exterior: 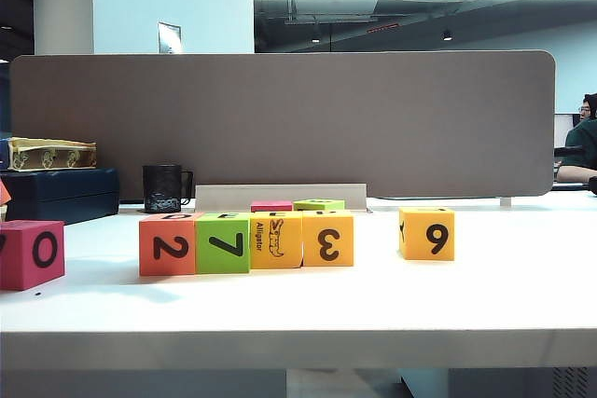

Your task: Select the appropriate blocks from the scattered letter blocks on the table and arrange them in a row to spell out "DEEP".

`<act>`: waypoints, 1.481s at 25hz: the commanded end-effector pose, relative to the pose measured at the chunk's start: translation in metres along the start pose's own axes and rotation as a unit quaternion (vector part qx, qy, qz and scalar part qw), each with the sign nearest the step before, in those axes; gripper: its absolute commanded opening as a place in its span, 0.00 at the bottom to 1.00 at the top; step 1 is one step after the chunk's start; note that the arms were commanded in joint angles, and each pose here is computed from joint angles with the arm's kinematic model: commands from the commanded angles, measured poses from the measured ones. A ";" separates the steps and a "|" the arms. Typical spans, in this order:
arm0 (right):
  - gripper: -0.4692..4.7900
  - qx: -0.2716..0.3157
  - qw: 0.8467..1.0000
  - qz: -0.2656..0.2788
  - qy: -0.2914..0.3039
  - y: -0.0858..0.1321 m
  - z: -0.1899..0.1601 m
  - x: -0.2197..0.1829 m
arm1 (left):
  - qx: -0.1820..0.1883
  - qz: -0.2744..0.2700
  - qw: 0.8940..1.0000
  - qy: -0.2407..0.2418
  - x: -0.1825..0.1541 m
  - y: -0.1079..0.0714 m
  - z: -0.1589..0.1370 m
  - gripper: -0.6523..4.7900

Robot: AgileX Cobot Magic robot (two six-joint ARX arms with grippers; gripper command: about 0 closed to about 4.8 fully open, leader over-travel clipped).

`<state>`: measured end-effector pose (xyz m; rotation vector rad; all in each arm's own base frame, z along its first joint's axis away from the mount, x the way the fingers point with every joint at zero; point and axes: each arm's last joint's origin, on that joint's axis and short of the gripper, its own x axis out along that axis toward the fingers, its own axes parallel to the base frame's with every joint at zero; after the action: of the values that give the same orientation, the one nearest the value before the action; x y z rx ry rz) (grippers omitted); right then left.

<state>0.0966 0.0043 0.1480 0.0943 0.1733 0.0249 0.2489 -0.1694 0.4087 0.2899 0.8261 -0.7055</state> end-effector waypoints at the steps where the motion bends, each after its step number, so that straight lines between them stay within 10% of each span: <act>1: 0.09 -0.002 1.000 -0.020 0.002 -0.001 -0.002 0.000 | 0.002 0.000 1.000 -0.010 -0.002 -0.001 0.002 0.11; 23: 0.09 -0.002 1.000 -0.015 0.003 -0.001 -0.002 0.000 | 0.002 0.001 1.000 -0.012 -0.002 0.000 0.002 0.11; 30: 0.09 -0.002 1.000 -0.014 0.002 -0.001 -0.002 0.000 | 0.058 0.031 0.996 -0.062 -0.008 0.003 0.011 0.11; 37: 0.09 -0.002 1.000 -0.015 0.002 -0.001 -0.002 0.000 | 0.020 0.119 0.981 -0.149 -0.042 0.035 -0.007 0.11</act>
<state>0.0961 0.0036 0.1458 0.0874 0.1954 -0.0042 0.2509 -0.1285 0.4362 0.3192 0.5068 -0.5462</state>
